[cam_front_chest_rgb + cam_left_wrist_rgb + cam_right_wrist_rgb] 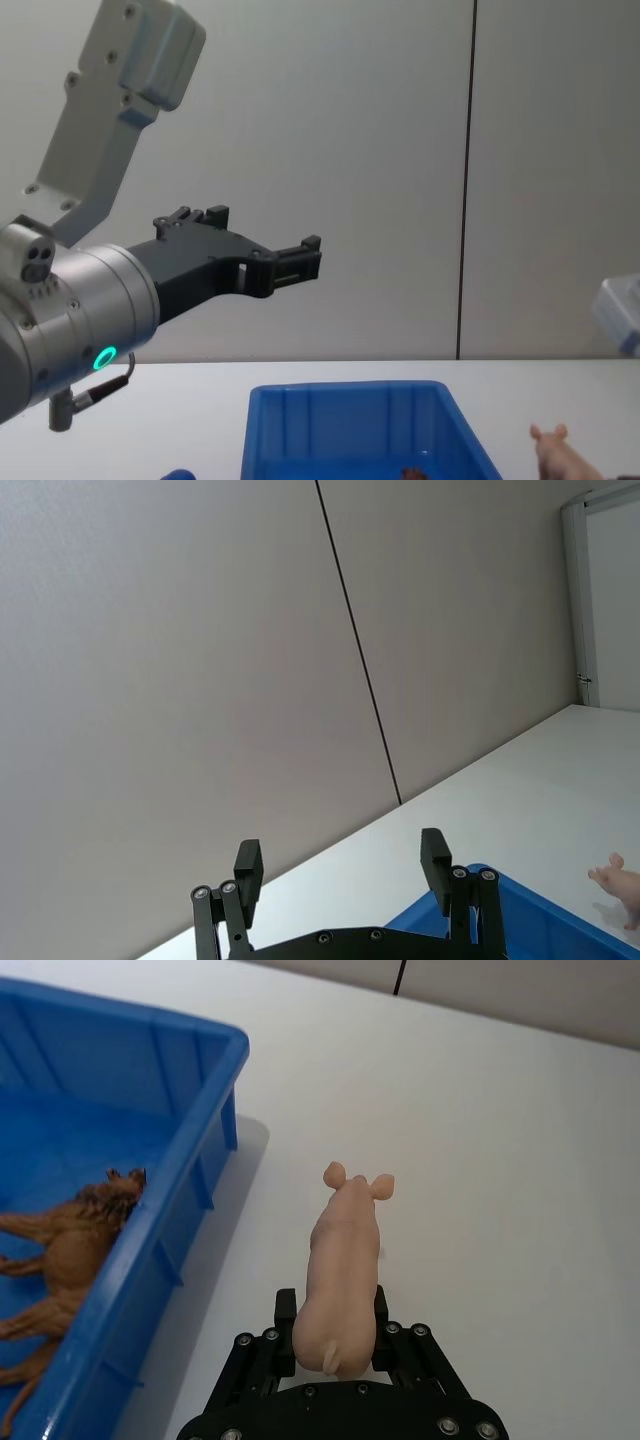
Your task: Pick up the two dolls from the table and place them into the box.
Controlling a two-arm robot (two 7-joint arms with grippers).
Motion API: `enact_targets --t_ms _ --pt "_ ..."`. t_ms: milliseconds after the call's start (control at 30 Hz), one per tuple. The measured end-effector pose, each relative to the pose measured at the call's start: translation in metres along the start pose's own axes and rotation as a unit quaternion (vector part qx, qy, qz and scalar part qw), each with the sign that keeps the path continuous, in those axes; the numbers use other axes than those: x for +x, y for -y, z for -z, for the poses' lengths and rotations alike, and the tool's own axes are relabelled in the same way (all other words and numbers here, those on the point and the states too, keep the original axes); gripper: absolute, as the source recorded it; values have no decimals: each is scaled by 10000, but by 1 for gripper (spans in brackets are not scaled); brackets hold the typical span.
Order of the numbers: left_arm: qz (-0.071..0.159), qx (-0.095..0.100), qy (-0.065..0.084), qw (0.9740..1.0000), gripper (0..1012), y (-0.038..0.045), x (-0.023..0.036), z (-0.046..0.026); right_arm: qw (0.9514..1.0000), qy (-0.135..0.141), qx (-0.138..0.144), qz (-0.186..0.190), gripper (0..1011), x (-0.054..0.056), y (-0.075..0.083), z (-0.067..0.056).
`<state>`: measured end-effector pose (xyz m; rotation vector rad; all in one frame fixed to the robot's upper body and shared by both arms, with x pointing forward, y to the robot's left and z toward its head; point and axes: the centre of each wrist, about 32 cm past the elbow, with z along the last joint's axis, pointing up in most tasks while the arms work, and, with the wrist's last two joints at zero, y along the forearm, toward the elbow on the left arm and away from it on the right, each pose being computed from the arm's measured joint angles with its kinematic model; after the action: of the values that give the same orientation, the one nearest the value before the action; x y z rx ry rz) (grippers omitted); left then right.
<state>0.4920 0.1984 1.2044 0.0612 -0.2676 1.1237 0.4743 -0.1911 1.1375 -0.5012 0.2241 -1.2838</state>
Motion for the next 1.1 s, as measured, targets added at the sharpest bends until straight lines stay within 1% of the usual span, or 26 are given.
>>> enact_targets --t_ms 233,333,400,467,500,533,567,667,733,833,867,900,1100 --pt "0 0 0 10000 1001 0 0 0 9994 -13 331 31 379 5 61 -81" --pt "0 0 0 10000 1001 0 0 0 9984 20 571 31 379 1 102 -153" --pt "0 0 0 10000 1001 0 0 0 9978 42 665 20 379 -2 117 -183" --pt "0 0 0 10000 1001 0 0 0 9965 84 826 -22 379 -12 146 -238" --pt "0 0 0 10000 1001 0 0 0 9962 97 860 -35 379 -15 151 -249" --pt "0 0 0 10000 1001 0 0 0 9952 128 968 -78 379 -25 170 -291" --pt "0 0 0 10000 1001 0 0 0 9952 128 968 -78 379 -25 170 -291" --pt "0 0 0 10000 1001 0 0 0 9924 204 1193 -228 379 -48 207 -379" --pt "0 0 0 10000 1001 0 0 0 9913 228 1266 -296 379 -60 219 -414" --pt "0 1 0 10000 1001 0 0 0 9888 279 1378 -505 379 -88 239 -482" --pt "0 0 0 10000 1001 0 0 0 9888 279 1378 -505 379 -88 239 -482" --pt "0 0 0 10000 1001 0 0 0 9877 295 1413 -602 379 -102 244 -513" --pt "0 0 0 10000 1001 0 0 0 9853 324 1377 -953 379 -147 242 -597"
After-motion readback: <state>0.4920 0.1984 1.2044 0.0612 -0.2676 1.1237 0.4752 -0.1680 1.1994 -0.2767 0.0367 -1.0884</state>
